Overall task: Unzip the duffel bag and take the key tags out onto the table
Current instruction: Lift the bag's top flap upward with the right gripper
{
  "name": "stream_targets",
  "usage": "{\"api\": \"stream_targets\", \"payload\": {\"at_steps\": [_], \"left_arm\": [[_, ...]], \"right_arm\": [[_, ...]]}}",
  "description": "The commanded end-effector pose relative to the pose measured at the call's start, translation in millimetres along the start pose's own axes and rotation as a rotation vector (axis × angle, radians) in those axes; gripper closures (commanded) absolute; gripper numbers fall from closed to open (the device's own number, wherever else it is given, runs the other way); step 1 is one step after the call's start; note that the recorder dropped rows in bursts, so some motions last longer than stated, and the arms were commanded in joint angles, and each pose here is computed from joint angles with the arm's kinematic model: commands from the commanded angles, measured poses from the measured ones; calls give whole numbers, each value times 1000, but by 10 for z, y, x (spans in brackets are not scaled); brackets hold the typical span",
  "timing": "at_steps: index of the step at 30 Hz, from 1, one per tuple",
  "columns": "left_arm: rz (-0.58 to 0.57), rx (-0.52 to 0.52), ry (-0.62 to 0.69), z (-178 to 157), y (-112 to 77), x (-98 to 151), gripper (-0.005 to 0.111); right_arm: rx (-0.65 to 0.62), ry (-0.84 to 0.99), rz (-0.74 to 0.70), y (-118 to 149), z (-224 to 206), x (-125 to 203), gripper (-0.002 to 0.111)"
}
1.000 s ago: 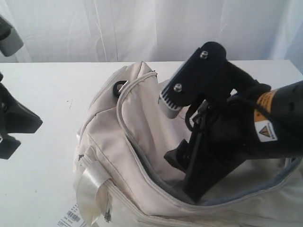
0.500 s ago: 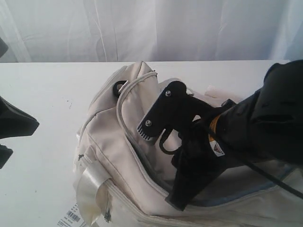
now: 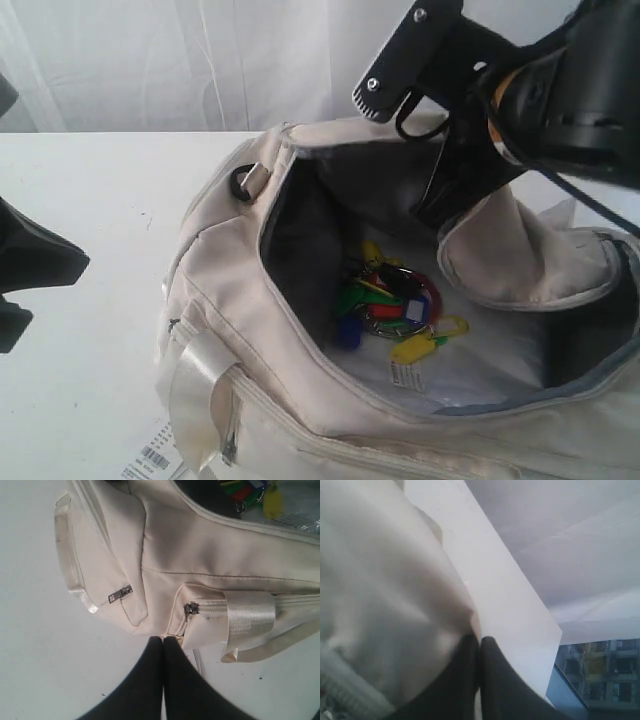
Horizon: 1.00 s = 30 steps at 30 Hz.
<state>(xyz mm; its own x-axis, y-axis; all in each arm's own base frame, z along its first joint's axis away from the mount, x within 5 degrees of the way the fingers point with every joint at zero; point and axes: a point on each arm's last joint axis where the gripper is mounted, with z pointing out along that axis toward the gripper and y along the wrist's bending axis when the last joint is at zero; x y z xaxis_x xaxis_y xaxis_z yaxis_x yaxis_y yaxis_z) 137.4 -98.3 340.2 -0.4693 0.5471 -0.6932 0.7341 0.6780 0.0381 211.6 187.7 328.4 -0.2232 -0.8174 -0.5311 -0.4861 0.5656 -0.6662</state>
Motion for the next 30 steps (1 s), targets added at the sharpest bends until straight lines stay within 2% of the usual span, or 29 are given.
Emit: {"api": "stream_targets", "payload": {"at_steps": [1,8,17,20,25,27,30], "left_arm": [[-20,24,-3,-12,-26,12,107],[-12,48,-7,-13,-48,8,107],[6,50,-4,-13,-49,12,107],[6,52,0,-13,-51,15,107],[6,58,0,-13,-56,16,107],[6,59,2,-13,-57,17,107],[1,65,2,-14,-63,17,107]], "right_arm": [[51,-13,42,-239,275,-55,108],[109,52,45,-445,825,-102,108],[111,145,60,-536,1591,33,106],[127,195,65,-543,1683,69,90],[189,250,67,-660,1600,76,45],[229,256,79,-768,1494,45,44],[247,235,169,-933,1237,-12,52]]}}
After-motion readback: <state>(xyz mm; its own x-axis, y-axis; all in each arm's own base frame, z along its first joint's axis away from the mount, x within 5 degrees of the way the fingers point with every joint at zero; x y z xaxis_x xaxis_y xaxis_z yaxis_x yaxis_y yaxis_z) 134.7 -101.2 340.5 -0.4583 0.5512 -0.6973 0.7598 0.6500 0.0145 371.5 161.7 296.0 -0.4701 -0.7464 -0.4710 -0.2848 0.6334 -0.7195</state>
